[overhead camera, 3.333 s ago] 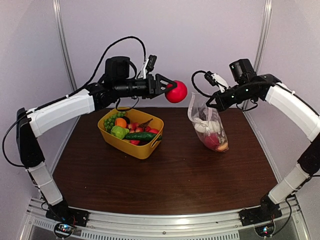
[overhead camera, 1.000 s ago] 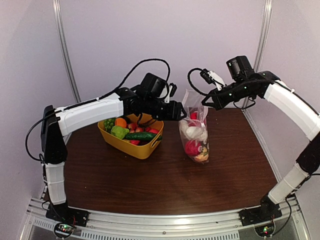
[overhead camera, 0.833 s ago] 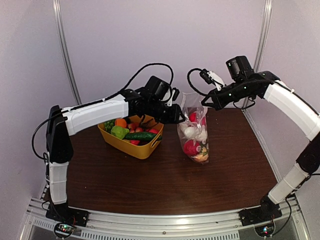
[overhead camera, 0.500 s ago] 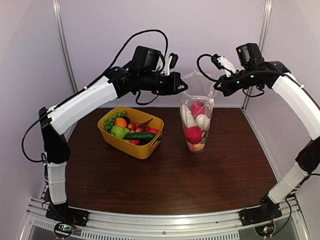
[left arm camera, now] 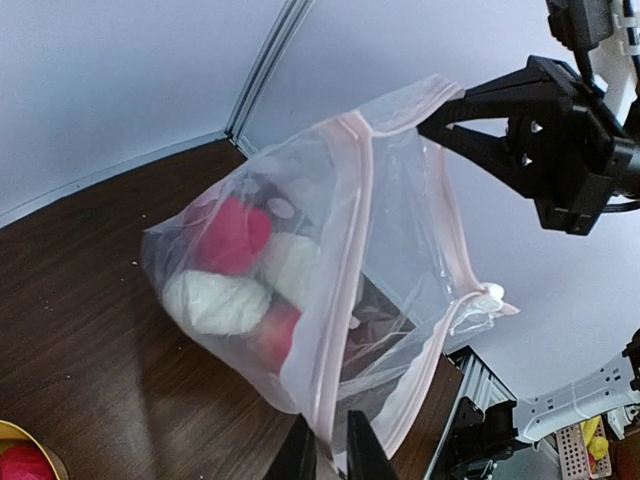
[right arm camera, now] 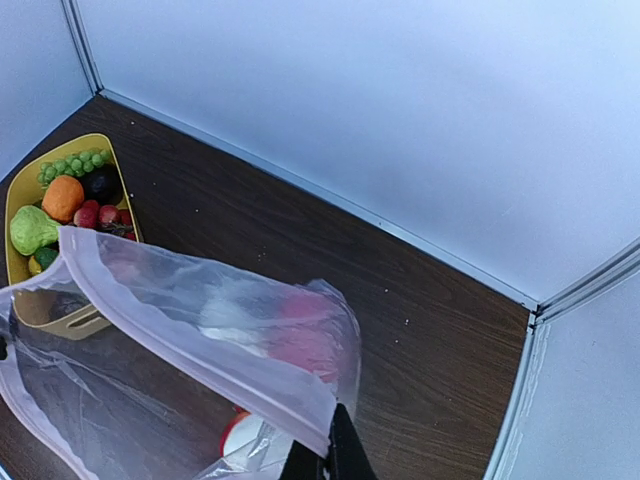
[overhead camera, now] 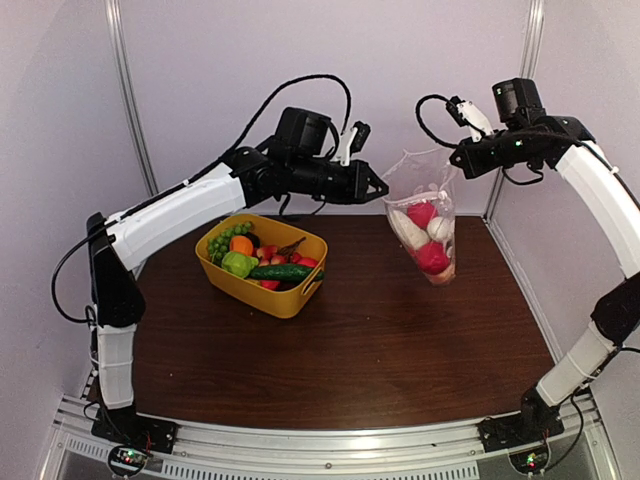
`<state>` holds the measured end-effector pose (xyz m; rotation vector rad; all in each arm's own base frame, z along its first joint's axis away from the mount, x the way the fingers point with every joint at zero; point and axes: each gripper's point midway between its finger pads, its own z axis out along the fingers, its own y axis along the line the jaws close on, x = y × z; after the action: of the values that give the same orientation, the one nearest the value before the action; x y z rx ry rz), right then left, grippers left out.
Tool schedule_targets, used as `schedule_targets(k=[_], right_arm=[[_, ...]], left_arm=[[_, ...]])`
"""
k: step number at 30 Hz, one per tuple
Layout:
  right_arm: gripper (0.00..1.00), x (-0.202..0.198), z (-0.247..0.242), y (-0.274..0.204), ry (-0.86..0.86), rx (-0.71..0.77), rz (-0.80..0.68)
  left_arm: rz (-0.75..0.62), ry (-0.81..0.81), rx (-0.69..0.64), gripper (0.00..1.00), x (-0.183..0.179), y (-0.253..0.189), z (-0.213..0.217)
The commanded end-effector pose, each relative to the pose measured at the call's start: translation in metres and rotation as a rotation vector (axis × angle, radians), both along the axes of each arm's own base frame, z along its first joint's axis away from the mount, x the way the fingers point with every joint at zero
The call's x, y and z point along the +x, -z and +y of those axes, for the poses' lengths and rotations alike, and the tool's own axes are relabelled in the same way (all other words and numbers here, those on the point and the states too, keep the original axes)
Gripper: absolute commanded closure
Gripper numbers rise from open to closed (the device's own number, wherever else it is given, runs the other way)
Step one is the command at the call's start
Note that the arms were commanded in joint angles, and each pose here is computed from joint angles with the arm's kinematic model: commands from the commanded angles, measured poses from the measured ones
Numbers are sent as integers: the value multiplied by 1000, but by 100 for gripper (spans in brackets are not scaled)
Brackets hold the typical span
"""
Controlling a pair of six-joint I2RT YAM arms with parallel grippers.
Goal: Place the food in the zip-top bag and seal the zipper
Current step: Adjust the zipper food storage bag, then pick up the fake fruit from the bin.
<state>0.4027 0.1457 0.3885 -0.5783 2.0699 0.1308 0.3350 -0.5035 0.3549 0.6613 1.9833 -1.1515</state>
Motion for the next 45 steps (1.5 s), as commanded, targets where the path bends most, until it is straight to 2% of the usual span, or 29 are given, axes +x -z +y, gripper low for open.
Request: schedule_targets(k=[1, 2, 4, 6, 8, 10, 14, 18, 21, 25, 30, 36, 39, 45], right_arm=[[100, 0, -6, -21, 24, 23, -53], [100, 0, -6, -20, 24, 21, -49], [100, 1, -6, -16, 25, 16, -43], [100, 0, -7, -11, 27, 11, -36], [100, 0, -7, -5, 28, 6, -29], [100, -1, -7, 4, 25, 5, -14], [100, -9, 10, 32, -53, 51, 63], [100, -17, 28, 49, -135, 99, 121], [100, -20, 38, 47, -171, 126, 119], [100, -21, 47, 50, -196, 138, 134], [100, -22, 52, 54, -208, 129, 147], [100, -24, 52, 56, -203, 120, 146], [100, -24, 52, 58, -205, 121, 150], [100, -25, 53, 60, -209, 122, 156]], left_arm=[[-41, 37, -45, 85, 5, -10, -2], [-42, 46, -45, 78, 4, -9, -2], [-37, 62, -36, 56, 2, -6, -1], [-36, 61, -16, 39, 1, -3, 5], [-42, 47, 22, 30, -1, 4, 15], [-48, 3, 77, 26, 0, 16, 34], [8, -158, 252, 23, 17, 66, 98], [102, -374, 426, 24, 42, 115, 191], [123, -504, 539, 23, 48, 134, 248], [156, -605, 649, 21, 54, 151, 295], [209, -614, 759, 17, 58, 172, 319], [289, -489, 805, 16, 48, 198, 308], [304, -481, 827, 15, 48, 208, 308], [291, -498, 864, 22, 63, 221, 309]])
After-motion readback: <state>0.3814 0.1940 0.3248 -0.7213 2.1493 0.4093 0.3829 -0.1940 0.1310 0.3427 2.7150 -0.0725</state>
